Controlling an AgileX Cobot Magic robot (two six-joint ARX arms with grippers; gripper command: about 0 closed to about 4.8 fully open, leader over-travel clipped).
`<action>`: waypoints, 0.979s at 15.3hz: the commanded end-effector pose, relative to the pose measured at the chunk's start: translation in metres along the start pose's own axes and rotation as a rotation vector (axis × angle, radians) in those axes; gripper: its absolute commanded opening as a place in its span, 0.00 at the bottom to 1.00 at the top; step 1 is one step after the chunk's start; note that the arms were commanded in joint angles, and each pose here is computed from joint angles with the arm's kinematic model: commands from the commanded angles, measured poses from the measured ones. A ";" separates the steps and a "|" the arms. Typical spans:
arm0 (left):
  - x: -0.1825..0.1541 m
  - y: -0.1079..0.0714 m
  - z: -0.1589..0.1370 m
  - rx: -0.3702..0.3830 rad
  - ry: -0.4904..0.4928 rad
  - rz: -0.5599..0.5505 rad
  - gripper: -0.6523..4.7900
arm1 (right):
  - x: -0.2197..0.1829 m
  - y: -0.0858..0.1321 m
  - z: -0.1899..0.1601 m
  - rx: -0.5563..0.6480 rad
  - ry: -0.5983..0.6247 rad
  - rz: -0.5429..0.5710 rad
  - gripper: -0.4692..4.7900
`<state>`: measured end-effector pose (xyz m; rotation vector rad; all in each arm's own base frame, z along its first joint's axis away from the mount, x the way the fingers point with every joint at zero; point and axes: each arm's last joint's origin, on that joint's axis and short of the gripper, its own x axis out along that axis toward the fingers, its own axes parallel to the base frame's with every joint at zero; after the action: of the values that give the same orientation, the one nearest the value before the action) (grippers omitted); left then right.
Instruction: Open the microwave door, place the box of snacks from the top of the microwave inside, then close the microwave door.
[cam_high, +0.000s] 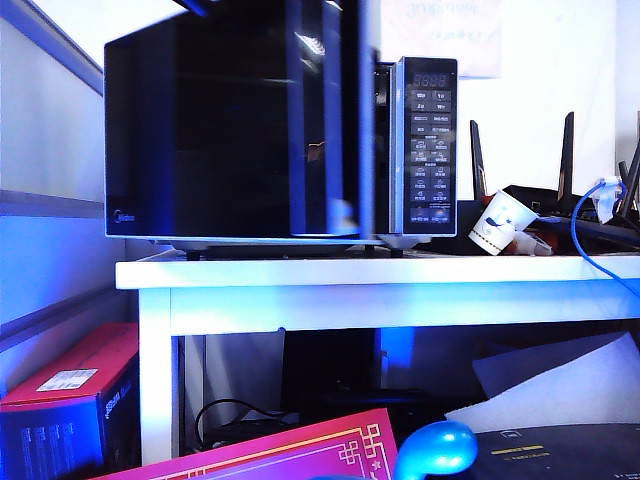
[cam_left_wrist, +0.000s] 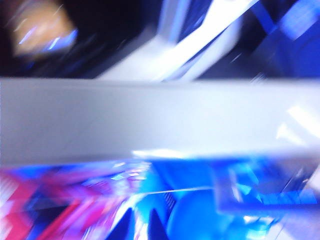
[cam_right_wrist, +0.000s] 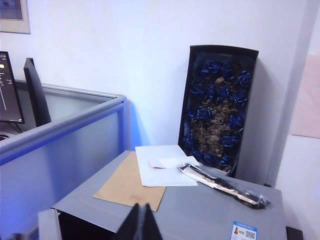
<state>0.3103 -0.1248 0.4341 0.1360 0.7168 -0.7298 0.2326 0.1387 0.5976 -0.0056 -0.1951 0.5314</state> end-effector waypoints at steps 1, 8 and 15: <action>0.024 -0.006 0.014 0.085 -0.090 -0.049 0.22 | -0.003 0.000 0.005 0.004 -0.034 0.001 0.09; 0.105 -0.015 0.037 0.215 -0.279 -0.083 0.22 | -0.003 0.000 0.006 0.004 -0.049 0.000 0.09; 0.137 -0.003 0.053 0.249 -0.482 0.073 0.22 | -0.003 0.000 0.007 0.004 -0.051 0.000 0.09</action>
<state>0.4056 -0.2232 0.3852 0.2000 0.1897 -0.7888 0.2323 0.1386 0.5999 0.0010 -0.2189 0.5306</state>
